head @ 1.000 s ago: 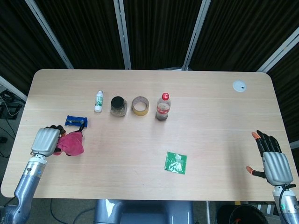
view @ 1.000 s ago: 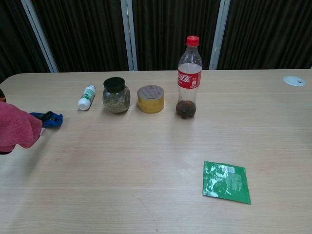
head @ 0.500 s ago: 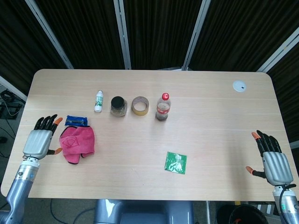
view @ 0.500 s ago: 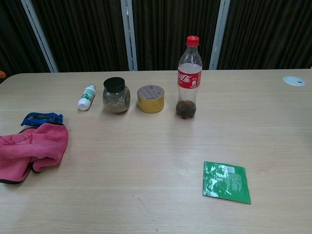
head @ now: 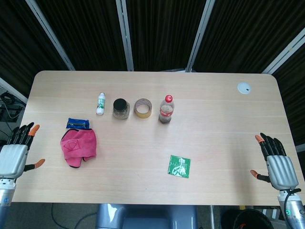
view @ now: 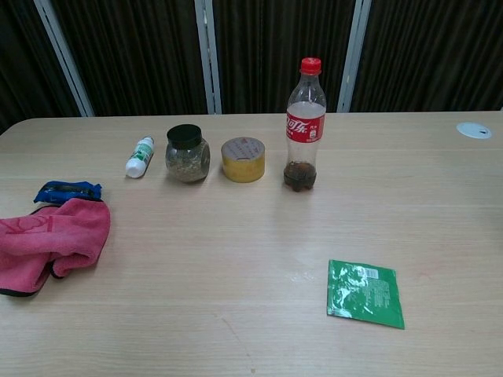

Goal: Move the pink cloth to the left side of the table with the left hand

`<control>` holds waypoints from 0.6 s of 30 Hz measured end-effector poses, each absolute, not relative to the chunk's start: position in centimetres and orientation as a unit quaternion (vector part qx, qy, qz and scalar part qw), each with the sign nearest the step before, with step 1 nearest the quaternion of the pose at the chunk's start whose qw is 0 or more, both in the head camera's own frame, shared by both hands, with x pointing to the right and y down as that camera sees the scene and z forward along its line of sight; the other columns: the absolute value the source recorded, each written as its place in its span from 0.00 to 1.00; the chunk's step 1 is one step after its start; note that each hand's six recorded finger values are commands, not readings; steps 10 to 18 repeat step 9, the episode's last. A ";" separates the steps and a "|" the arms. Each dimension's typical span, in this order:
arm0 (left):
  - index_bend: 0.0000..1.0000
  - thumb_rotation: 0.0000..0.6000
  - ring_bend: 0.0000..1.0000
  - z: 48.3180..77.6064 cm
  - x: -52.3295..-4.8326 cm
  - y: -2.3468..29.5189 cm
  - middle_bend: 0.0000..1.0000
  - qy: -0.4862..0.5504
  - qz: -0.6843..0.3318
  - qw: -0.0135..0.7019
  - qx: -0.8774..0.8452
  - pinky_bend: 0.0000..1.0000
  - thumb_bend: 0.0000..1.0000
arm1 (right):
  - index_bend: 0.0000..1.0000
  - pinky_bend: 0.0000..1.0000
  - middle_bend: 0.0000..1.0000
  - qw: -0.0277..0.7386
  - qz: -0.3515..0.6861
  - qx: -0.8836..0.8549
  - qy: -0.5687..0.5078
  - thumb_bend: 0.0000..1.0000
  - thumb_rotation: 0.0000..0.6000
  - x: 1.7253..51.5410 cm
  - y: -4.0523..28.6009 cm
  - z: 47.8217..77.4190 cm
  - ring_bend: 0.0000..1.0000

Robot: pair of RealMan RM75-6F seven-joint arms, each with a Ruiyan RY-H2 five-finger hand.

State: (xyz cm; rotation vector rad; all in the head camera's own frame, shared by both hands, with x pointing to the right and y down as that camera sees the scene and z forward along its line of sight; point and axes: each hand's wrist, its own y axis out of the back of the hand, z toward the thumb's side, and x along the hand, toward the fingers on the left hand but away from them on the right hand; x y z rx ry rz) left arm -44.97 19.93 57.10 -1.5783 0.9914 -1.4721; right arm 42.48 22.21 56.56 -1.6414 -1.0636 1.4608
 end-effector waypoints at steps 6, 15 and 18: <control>0.00 1.00 0.00 55.9 -47.0 21.7 0.00 0.399 -0.577 0.372 -0.608 0.00 0.00 | 0.01 0.00 0.00 0.350 0.561 -0.631 -0.405 0.00 1.00 42.3 22.3 56.6 0.00; 0.00 1.00 0.00 55.4 -47.1 21.8 0.00 0.412 -0.565 0.375 -0.609 0.00 0.00 | 0.01 0.00 0.00 0.354 0.559 -0.631 -0.404 0.00 1.00 42.3 22.2 56.6 0.00; 0.00 1.00 0.00 55.4 -47.1 21.8 0.00 0.412 -0.565 0.375 -0.609 0.00 0.00 | 0.01 0.00 0.00 0.354 0.559 -0.631 -0.404 0.00 1.00 42.3 22.2 56.6 0.00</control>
